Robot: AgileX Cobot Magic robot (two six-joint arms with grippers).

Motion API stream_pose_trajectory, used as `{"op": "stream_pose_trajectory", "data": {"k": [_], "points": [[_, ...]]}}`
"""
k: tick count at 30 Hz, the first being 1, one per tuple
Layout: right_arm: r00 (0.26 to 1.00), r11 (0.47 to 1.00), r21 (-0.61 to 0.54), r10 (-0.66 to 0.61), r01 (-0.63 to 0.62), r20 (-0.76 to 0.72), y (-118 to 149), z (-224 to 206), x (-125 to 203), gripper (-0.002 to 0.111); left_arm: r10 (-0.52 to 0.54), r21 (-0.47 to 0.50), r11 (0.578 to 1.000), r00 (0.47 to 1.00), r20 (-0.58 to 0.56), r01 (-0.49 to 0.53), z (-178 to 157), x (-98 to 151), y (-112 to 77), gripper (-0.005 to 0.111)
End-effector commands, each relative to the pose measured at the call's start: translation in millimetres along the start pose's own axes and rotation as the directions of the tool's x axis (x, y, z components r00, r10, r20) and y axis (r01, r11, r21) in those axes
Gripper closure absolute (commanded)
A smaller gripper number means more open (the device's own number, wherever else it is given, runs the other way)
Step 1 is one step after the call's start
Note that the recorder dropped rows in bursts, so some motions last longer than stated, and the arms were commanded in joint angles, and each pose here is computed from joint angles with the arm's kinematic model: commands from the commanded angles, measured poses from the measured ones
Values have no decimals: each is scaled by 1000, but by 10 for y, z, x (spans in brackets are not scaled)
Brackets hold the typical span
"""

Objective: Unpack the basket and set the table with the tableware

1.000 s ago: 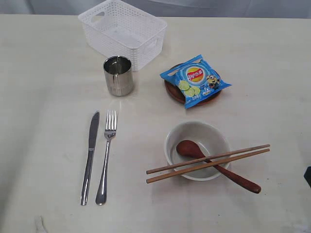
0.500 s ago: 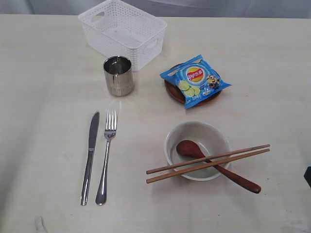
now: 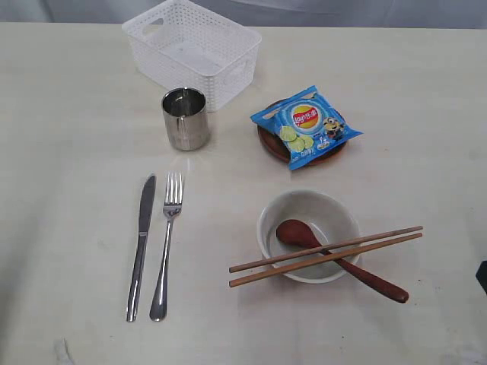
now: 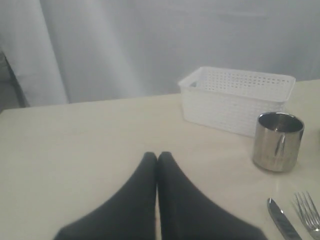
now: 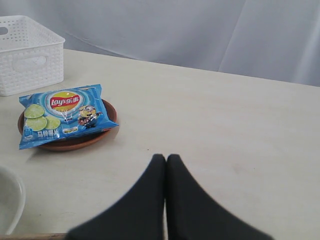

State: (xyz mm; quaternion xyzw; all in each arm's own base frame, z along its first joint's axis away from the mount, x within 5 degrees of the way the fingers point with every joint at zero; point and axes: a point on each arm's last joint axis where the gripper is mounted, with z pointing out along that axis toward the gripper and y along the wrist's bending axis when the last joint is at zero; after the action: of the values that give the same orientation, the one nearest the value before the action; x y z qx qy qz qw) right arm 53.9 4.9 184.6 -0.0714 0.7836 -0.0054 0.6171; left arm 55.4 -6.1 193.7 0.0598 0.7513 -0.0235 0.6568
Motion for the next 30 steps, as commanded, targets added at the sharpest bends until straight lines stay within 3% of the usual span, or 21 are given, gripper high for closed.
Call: {"op": "stream_pose_trajectory", "data": {"k": [1, 30], "points": [[1000, 1000, 7, -3, 3, 7, -4, -1, 4, 109, 5, -6, 1000, 998, -62, -5, -2, 65, 4, 107], [1000, 1000, 7, -3, 3, 7, -4, -1, 4, 109, 4, -6, 1000, 996, -91, -5, -4, 91, 4, 107]]}}
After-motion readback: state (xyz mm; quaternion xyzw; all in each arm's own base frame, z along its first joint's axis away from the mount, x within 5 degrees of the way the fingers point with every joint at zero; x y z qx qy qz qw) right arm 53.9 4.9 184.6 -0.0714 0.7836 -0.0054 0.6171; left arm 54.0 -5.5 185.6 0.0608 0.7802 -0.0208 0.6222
